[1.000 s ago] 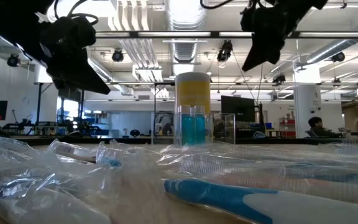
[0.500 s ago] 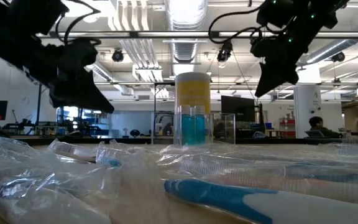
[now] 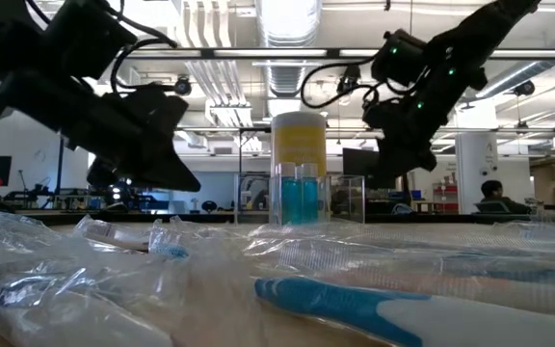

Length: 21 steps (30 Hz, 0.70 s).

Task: Pick & Place toothbrushing station
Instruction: Adjust the transparent organizer

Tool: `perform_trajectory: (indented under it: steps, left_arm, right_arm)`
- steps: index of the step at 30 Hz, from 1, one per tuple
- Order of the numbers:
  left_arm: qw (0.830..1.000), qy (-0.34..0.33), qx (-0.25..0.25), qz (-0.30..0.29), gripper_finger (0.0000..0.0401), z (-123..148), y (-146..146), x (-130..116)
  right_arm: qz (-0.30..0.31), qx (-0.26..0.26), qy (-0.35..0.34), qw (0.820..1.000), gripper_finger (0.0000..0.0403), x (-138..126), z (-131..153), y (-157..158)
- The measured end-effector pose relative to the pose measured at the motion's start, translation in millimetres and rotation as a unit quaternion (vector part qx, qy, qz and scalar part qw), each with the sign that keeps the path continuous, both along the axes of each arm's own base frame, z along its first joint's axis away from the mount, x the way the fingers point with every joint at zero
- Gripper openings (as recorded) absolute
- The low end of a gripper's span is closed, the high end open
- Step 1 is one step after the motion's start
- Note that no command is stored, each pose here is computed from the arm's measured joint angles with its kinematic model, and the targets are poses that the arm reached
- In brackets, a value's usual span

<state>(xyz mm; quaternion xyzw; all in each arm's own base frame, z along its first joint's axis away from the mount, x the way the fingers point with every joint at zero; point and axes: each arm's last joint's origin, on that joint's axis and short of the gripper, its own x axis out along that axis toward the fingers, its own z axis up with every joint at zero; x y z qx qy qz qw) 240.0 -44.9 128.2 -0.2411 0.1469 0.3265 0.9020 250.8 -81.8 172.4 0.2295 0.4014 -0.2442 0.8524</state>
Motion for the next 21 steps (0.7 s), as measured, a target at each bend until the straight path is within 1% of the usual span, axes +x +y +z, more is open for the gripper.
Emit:
perform_trajectory:
  steps: [6,9,16,21]
  left_arm:
    - [1.000,0.003,0.006,0.008,0.0006,1.3,2.8,12.5]
    - [1.000,0.007,0.004,0.011,0.0003,0.9,7.5,13.6]
    - [1.000,0.014,-0.009,-0.015,0.0006,3.3,13.9,17.2]
    - [1.000,0.014,-0.003,-0.025,0.0004,8.4,15.8,22.7]
  right_arm:
    - [0.014,0.014,0.003,1.000,0.0008,7.6,-11.1,2.0]
    - [0.024,0.015,0.001,1.000,0.0008,11.0,-13.2,6.6]
    - [0.048,0.012,-0.022,0.999,0.0008,18.0,-9.7,21.2]
    - [0.063,0.012,-0.026,0.998,0.0008,20.6,-9.7,28.7]
